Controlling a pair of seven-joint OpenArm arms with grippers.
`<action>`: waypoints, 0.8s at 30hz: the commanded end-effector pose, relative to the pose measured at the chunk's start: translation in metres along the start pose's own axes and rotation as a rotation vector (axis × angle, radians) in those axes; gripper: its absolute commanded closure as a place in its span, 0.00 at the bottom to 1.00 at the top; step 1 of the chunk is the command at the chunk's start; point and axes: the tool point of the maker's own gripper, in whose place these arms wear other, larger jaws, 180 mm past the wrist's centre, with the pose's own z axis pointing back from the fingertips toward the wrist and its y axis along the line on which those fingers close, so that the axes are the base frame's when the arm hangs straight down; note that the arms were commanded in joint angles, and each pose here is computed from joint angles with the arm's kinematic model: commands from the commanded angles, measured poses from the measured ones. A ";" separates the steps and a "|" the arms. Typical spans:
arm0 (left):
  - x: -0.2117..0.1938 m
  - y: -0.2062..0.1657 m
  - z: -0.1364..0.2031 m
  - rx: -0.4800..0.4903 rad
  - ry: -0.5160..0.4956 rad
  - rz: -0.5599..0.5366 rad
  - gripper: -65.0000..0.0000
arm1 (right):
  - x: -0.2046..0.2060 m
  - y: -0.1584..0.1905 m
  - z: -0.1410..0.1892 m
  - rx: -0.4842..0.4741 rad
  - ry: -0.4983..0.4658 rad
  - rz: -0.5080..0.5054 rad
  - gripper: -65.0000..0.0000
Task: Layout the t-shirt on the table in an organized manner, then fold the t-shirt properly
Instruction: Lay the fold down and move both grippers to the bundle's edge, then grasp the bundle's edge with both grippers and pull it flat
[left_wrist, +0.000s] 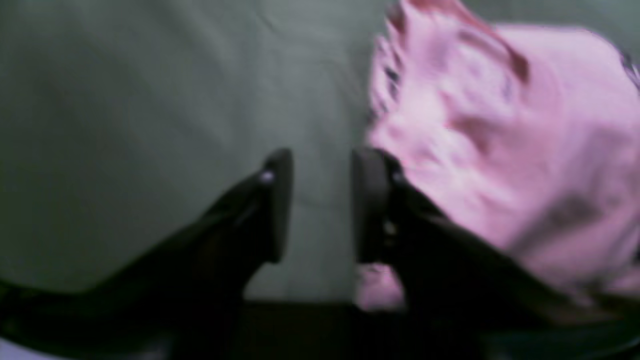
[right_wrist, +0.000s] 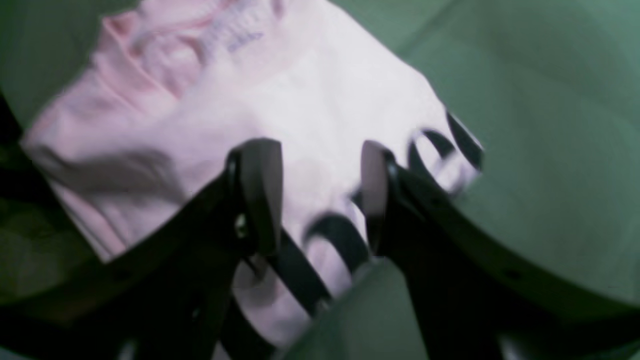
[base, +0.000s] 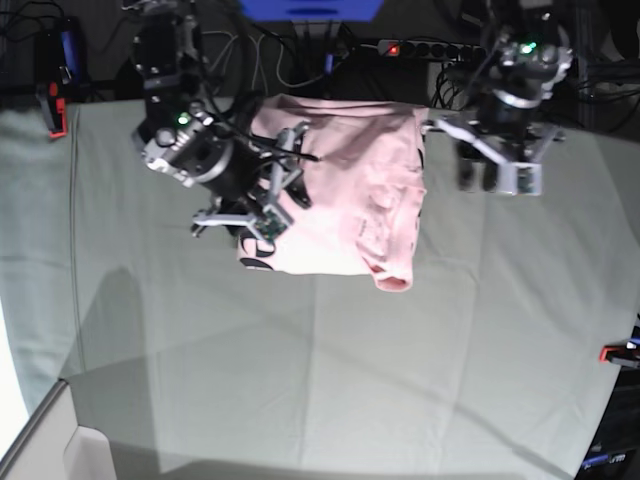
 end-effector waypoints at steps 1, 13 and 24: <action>0.000 -0.008 0.000 -0.025 -0.004 0.006 0.55 | 0.012 -0.004 0.004 -0.010 -0.046 -0.003 0.64; -0.038 -0.029 -0.014 -0.121 0.088 0.135 0.15 | -0.004 -0.017 0.009 -0.049 -0.012 -0.037 0.64; -0.039 -0.030 -0.020 -0.134 0.094 0.152 0.58 | -0.012 -0.010 0.011 -0.037 0.001 -0.048 0.64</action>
